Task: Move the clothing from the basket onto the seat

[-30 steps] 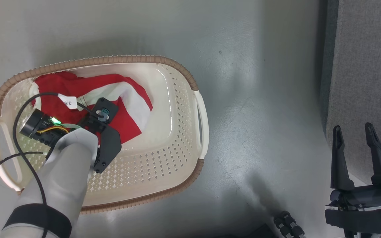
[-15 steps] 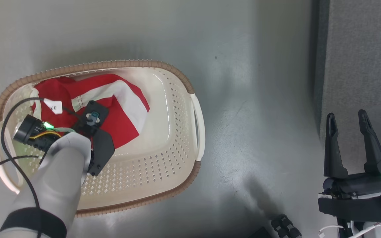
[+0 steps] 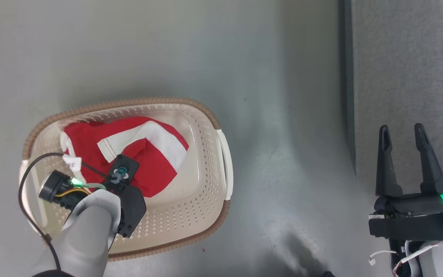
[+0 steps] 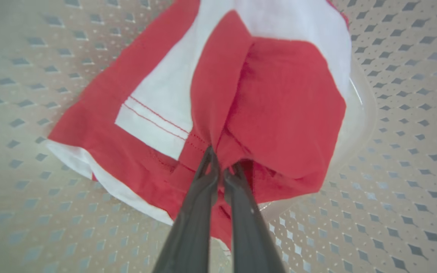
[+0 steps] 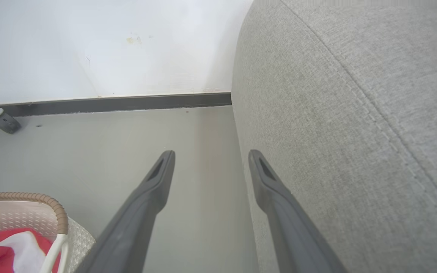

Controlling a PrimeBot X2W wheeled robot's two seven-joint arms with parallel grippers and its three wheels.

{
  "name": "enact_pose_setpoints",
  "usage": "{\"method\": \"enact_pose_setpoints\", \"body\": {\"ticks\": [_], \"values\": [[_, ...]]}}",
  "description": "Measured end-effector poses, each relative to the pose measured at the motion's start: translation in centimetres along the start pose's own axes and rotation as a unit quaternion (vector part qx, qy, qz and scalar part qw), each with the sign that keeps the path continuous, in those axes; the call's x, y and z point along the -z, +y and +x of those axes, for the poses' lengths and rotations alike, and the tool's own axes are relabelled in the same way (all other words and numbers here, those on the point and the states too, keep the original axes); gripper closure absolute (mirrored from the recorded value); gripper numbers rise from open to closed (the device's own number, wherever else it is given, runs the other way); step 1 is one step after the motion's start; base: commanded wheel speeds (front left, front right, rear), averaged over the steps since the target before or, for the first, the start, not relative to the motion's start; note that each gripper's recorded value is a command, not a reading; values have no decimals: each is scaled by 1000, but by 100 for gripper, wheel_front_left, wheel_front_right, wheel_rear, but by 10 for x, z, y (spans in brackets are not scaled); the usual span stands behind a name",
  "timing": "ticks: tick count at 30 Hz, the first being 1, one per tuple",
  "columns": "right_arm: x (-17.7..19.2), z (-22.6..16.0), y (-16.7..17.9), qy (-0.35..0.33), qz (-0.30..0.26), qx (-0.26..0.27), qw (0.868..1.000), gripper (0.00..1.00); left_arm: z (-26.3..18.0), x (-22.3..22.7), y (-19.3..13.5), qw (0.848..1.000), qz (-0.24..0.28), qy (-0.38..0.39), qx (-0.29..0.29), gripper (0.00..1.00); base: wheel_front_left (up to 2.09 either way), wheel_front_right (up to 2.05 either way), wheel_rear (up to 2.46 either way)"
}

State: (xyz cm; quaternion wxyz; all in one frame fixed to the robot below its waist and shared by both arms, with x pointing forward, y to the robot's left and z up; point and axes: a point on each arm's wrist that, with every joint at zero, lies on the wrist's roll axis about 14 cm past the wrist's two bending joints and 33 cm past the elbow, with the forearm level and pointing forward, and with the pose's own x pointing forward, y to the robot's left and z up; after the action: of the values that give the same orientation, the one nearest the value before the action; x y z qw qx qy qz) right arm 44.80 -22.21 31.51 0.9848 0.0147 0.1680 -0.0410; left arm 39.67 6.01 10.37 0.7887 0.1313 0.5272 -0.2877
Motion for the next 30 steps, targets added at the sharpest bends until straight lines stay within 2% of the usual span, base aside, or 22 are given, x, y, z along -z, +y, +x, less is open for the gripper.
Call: {"method": "enact_pose_setpoints", "body": {"ticks": [4, 12, 23, 30], "values": [[-18, 0, 1, -21, 7, 1, 1000, 0, -16, -16, 5, 999, -31, -32, -15, 100, 0, 0, 0], [-44, -11, 2, -47, 23, 1, 999, 0, -51, -51, 9, 994, -30, -102, -28, 100, 0, 0, 0], [-83, -32, -3, -89, 41, 5, 995, 0, -101, -69, 7, 984, -56, -160, -51, 100, 0, 0, 0], [-93, -53, -4, -100, 57, 4, 993, 0, -134, -78, 5, 976, -71, -195, -63, 100, 0, 0, 0]]}}
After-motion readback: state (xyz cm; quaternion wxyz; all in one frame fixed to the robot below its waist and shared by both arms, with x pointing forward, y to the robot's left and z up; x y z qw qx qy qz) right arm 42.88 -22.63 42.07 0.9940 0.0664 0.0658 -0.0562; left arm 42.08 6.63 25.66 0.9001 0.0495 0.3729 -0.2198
